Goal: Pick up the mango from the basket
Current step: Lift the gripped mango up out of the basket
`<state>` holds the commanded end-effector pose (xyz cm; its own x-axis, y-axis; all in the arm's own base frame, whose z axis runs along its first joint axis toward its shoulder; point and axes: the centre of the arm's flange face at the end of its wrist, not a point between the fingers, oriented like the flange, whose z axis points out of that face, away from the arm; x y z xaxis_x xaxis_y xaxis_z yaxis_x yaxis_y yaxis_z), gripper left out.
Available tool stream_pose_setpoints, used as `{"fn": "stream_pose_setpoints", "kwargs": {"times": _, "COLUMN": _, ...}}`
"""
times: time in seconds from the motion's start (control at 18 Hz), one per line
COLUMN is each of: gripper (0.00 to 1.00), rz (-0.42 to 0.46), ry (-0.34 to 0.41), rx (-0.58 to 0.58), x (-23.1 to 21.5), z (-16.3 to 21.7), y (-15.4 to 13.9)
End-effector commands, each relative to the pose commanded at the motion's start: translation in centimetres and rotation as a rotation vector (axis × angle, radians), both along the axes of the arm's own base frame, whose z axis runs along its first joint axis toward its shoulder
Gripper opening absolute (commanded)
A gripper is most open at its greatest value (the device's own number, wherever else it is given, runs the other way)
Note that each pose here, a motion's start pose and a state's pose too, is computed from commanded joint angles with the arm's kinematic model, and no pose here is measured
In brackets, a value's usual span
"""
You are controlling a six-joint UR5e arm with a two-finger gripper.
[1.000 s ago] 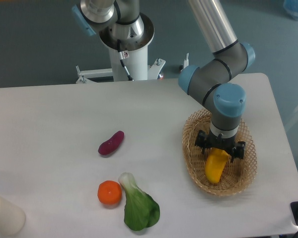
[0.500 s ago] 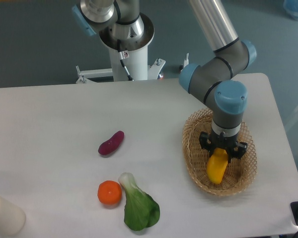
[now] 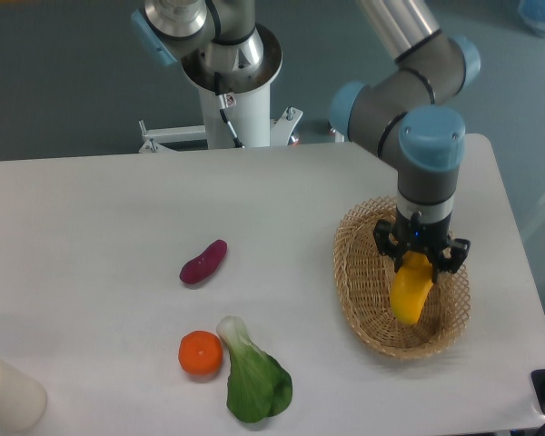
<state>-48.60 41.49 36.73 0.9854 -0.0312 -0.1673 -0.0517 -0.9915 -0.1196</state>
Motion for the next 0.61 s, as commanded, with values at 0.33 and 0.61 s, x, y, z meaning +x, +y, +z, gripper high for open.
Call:
{"fn": "stream_pose_setpoints", "kwargs": {"times": 0.33, "gripper": 0.41, "rz": -0.032, "ry": -0.029, "rx": 0.072, "x": 3.9, "z": 5.2, "y": 0.6}}
{"fn": "stream_pose_setpoints", "kwargs": {"times": 0.61, "gripper": 0.41, "rz": -0.038, "ry": -0.029, "rx": 0.089, "x": 4.7, "z": 6.2, "y": 0.9}}
